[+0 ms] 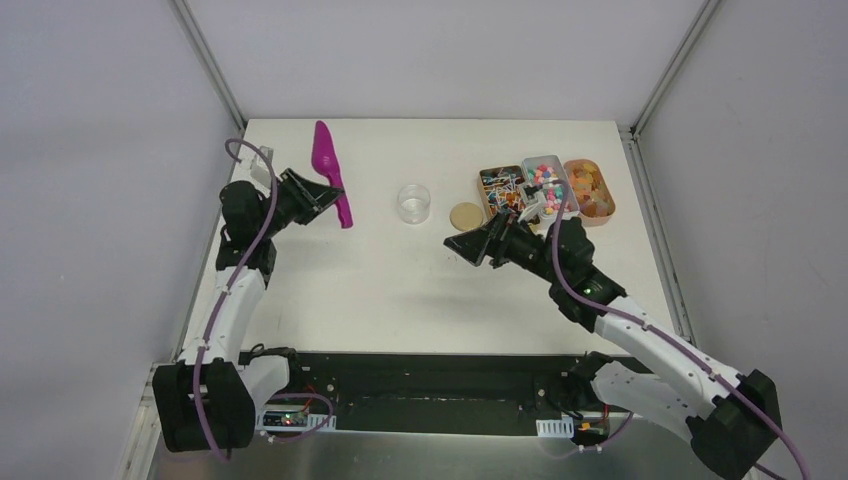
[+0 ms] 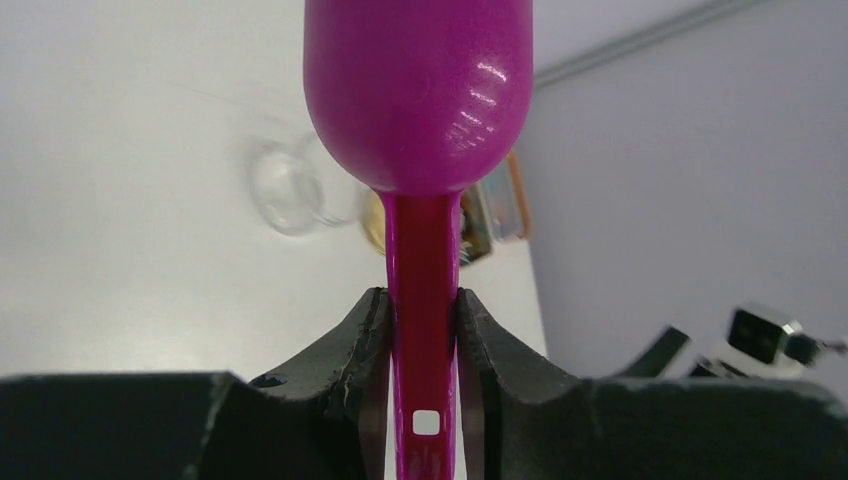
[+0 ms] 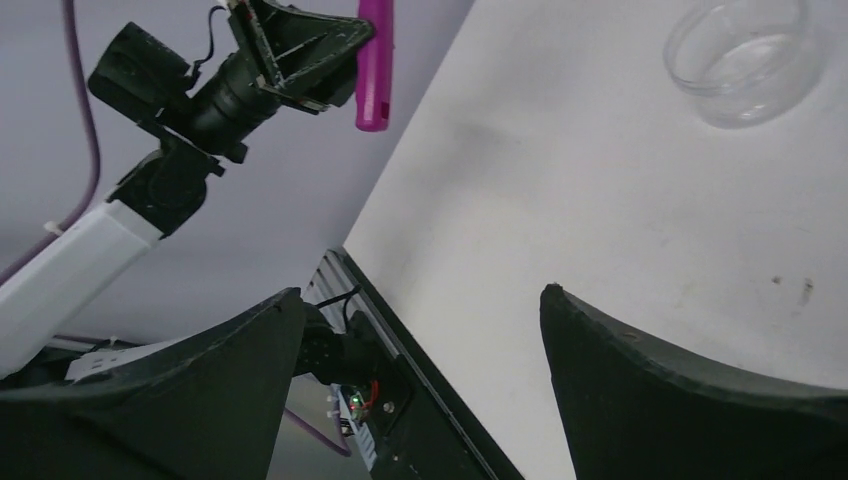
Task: Pack the candies
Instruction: Pick up the spatula from the center of the board.
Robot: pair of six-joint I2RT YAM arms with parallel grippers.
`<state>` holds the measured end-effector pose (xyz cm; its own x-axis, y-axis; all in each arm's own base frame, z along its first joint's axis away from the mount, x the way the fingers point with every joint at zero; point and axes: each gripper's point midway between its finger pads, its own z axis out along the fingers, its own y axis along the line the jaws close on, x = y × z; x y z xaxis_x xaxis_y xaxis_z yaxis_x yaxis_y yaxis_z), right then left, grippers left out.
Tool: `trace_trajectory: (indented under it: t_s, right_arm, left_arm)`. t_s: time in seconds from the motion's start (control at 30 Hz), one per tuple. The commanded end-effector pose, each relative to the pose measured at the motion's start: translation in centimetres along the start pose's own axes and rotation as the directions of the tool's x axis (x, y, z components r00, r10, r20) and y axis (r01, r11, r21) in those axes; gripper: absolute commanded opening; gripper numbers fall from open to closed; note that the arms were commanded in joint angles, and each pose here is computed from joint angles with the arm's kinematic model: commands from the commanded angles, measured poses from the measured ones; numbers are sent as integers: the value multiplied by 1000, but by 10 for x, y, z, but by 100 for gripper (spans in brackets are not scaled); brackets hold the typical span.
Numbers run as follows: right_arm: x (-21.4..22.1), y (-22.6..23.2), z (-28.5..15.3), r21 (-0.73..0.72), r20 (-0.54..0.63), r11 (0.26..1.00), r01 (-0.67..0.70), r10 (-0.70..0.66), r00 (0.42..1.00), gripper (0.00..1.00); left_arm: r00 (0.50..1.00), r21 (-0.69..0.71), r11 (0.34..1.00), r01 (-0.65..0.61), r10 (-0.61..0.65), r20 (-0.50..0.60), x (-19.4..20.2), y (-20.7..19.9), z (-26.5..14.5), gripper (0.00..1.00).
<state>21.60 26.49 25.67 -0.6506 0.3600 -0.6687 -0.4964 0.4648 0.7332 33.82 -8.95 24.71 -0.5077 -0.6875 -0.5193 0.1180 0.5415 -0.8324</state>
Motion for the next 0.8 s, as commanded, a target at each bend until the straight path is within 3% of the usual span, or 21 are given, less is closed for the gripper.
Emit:
trace_trajectory:
  t_s: [0.0,0.3,0.63,0.77]
  right_arm:
    - [-23,50,17,-186,135,982,17,8,991,89]
    - [-13,122,32,-448,213,885,127,-33,977,87]
    - [-6,124,61,-439,216,887,140,-47,975,83]
    - [-9,128,63,-452,227,879,150,-50,973,76]
  left_arm:
    - [997,371,927,-50,65,-30,17,-95,-15,0]
    - [988,673,739,-11,111,-105,70,-176,-46,0]
    - [984,763,647,-14,145,-105,91,-199,-65,0]
    - [986,782,622,-17,141,-90,94,-203,-71,0]
